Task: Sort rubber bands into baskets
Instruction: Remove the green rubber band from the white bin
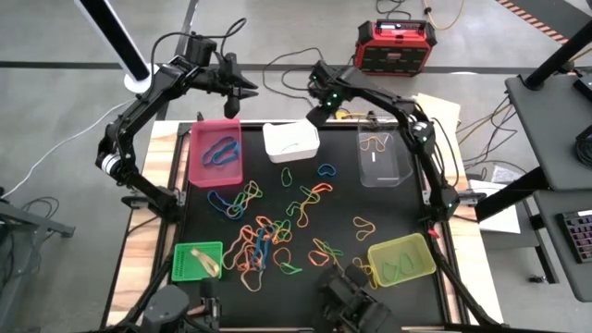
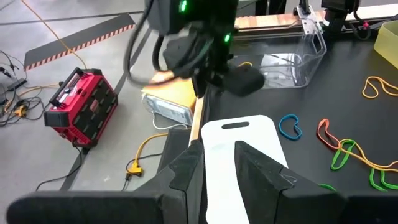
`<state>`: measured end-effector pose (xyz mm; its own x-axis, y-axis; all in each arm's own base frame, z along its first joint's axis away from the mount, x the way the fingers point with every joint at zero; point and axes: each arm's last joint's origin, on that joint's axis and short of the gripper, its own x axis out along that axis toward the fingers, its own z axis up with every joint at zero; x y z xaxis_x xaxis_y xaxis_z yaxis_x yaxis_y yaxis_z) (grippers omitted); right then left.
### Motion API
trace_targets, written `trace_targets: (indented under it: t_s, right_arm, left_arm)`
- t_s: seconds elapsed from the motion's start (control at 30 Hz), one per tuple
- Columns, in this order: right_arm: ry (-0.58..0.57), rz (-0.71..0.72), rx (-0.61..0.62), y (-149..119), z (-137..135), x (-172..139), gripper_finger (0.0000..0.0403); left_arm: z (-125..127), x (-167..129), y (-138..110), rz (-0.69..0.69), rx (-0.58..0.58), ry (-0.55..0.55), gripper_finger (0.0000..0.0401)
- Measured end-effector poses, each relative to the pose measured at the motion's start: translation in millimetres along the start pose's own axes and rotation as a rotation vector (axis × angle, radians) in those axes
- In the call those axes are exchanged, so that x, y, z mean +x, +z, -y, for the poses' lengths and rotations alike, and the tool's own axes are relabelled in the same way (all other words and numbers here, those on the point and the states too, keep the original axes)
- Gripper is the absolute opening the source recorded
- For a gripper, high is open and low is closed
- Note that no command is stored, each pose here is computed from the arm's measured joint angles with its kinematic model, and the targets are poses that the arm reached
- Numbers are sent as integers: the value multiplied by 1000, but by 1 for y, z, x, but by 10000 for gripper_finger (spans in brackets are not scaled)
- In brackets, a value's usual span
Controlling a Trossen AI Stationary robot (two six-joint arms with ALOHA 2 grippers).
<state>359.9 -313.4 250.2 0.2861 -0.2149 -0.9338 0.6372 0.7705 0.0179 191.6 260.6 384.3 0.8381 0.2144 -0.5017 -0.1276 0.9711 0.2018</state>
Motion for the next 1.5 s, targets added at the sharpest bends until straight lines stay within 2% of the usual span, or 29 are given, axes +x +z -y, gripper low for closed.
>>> trace_targets:
  t_s: [0.17,0.37,0.6,0.77,0.93,1.07,1.5]
  right_arm:
    - [93,-35,-20,-1,-5,21,191]
    - [87,-15,-5,1,-3,24,201]
    - [96,4,-8,2,-9,38,152]
    - [111,-6,-4,2,-11,51,94]
    - [111,-2,-9,2,-12,51,19]
    - [108,31,-17,5,-13,43,11]
    - [-78,286,-89,21,-37,3,9]
  left_arm:
    - [1,0,1,32,-2,-37,78]
    - [1,0,1,34,-9,-41,78]
    - [1,0,1,34,-16,-41,78]
    - [1,0,1,35,-16,-40,78]
    - [1,0,2,39,-22,-37,78]
    - [0,4,0,33,-35,-45,78]
    - [0,27,-10,29,-74,-158,78]
